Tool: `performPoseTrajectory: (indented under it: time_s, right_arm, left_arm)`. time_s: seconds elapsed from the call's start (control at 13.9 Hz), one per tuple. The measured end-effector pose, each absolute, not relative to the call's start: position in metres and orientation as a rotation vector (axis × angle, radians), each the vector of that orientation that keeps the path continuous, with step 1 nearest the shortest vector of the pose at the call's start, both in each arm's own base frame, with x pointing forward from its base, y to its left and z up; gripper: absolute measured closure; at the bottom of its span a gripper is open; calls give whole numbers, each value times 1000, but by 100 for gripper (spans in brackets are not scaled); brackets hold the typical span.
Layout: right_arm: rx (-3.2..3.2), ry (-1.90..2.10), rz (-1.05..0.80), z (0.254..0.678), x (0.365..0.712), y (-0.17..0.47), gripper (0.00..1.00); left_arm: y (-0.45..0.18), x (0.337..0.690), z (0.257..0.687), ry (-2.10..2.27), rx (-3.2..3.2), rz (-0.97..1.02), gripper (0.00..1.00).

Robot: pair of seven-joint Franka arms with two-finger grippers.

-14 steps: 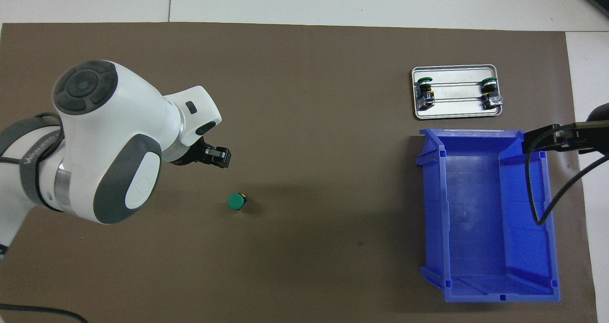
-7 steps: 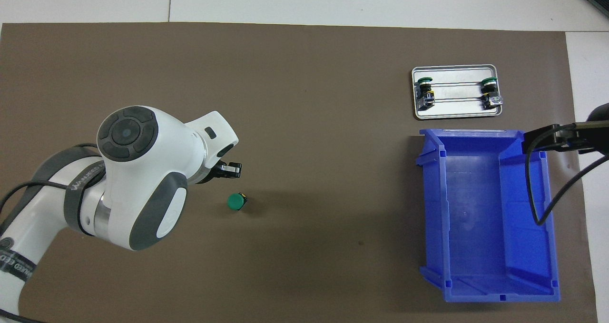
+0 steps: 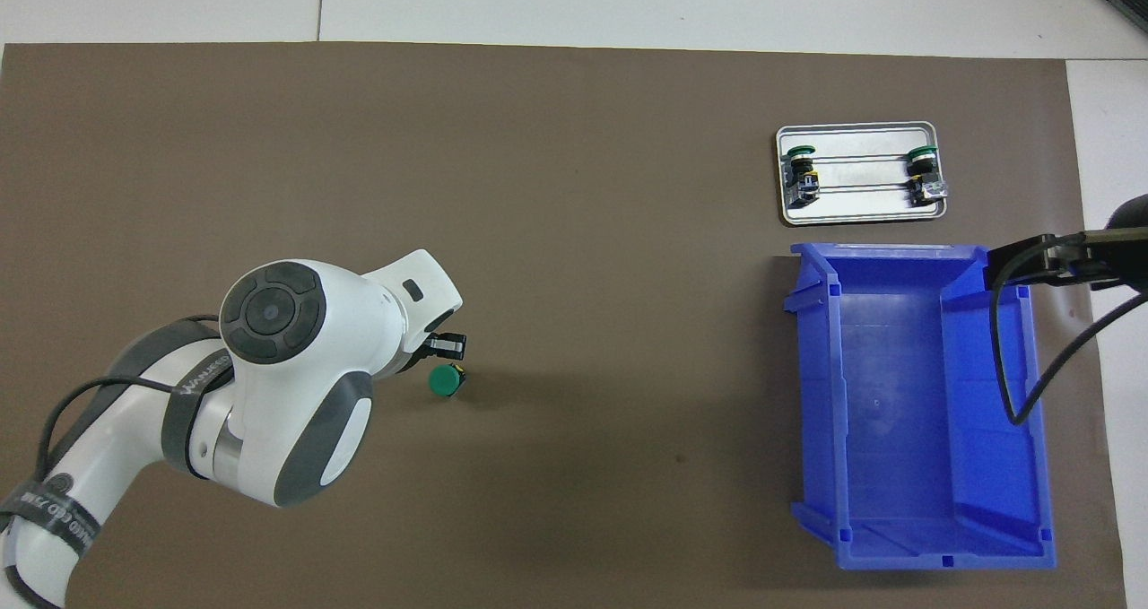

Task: Place and press button with both arms
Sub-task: 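Lower the closed left gripper onto the button top and press down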

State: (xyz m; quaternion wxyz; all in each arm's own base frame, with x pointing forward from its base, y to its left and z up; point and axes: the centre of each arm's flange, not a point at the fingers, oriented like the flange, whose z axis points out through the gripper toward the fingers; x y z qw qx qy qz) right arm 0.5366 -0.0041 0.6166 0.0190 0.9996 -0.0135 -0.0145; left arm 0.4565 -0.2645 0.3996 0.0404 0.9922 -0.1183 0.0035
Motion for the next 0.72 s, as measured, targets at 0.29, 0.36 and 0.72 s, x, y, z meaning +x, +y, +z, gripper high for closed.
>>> performPoseTrajectory:
  time_s: [0.29,0.36,0.72]
  right_arm:
    - [3103,-42,-45,617,537,-4,0]
    - [3103,-42,-45,617,537,-4,0]
    - [3103,-42,-45,617,537,-4,0]
  left_arm:
    - [-266,444,390,-376,3045,-9,81]
    - [-265,441,387,-376,3046,-12,81]
    - [-265,430,377,-379,3041,20,81]
